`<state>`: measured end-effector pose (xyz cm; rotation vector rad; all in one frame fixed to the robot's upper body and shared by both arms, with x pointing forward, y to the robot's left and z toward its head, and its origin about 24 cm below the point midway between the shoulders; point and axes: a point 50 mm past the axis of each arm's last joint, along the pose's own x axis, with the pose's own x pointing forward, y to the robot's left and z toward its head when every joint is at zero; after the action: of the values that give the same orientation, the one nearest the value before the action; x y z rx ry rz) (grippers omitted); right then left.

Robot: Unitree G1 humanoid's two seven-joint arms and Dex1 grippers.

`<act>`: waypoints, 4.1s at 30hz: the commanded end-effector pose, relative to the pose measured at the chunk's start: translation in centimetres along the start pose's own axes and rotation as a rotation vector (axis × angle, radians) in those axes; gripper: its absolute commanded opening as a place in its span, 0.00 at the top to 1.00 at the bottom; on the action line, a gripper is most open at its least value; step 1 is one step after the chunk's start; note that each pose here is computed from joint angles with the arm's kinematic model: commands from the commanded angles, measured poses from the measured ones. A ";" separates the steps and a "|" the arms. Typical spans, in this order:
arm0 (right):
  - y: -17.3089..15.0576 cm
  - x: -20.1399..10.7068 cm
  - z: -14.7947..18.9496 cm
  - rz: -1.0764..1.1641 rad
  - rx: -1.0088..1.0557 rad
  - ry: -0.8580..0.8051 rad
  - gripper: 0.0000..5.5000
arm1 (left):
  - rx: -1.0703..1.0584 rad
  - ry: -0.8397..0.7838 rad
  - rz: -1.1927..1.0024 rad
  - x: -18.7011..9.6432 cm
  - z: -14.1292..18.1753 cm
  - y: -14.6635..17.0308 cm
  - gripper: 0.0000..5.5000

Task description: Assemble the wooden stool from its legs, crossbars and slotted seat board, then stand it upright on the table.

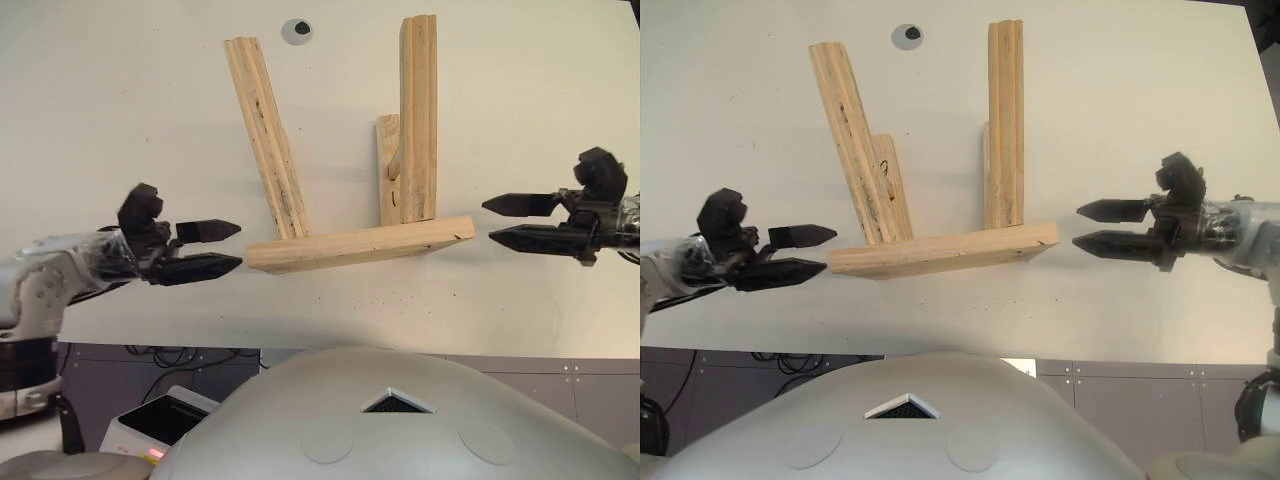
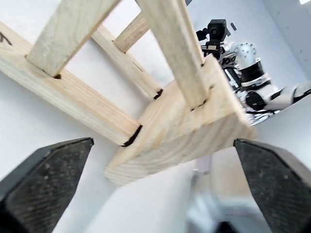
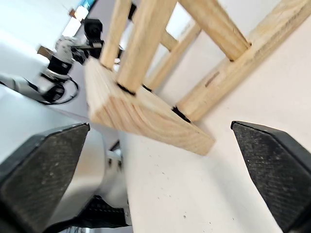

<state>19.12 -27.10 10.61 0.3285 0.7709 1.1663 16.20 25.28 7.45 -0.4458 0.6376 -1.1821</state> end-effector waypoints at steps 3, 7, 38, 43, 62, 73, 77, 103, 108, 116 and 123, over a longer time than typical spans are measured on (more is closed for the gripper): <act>0.4 3.8 -0.4 -0.043 -0.630 0.103 0.02 | 0.689 0.031 0.097 3.3 -1.8 -0.5 0.04; 0.2 4.3 -0.6 -0.026 -0.674 0.107 0.02 | 0.728 0.104 0.044 2.5 -3.5 -0.8 0.04; -0.5 5.5 -0.1 -0.028 -0.589 0.073 0.71 | 0.813 0.052 0.010 7.1 1.7 -3.3 0.66; 2.7 3.5 10.3 0.164 -0.110 -0.469 0.71 | 0.121 -0.526 -0.030 6.5 14.2 -3.7 0.72; -5.4 11.9 22.5 -0.279 0.858 -0.918 0.68 | -0.541 -0.741 0.301 10.9 24.6 8.0 0.51; -6.1 5.1 20.8 -0.008 0.695 -1.198 0.35 | -0.545 -1.212 0.137 4.0 22.0 10.4 0.26; -6.9 7.1 14.2 -0.154 0.435 -1.167 0.35 | -0.227 -1.187 0.664 2.7 15.6 13.1 0.26; -10.0 18.7 6.5 -1.116 -0.126 -0.811 0.35 | 0.432 -0.772 1.191 13.7 10.1 11.3 0.26; -9.9 19.0 6.5 -1.107 -0.113 -0.824 0.35 | 0.480 -0.764 1.163 14.2 10.4 11.0 0.26; -9.1 19.8 6.9 -1.022 -0.157 -0.866 0.35 | 0.505 -0.833 1.185 13.0 10.8 10.9 0.26; -8.6 19.0 6.8 -1.006 -0.244 -0.890 0.35 | 0.509 -0.842 1.103 13.4 10.9 10.5 0.26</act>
<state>33.54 -12.58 2.95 0.1807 -0.0297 0.0455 34.05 16.15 5.59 -0.0725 -0.1776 0.0100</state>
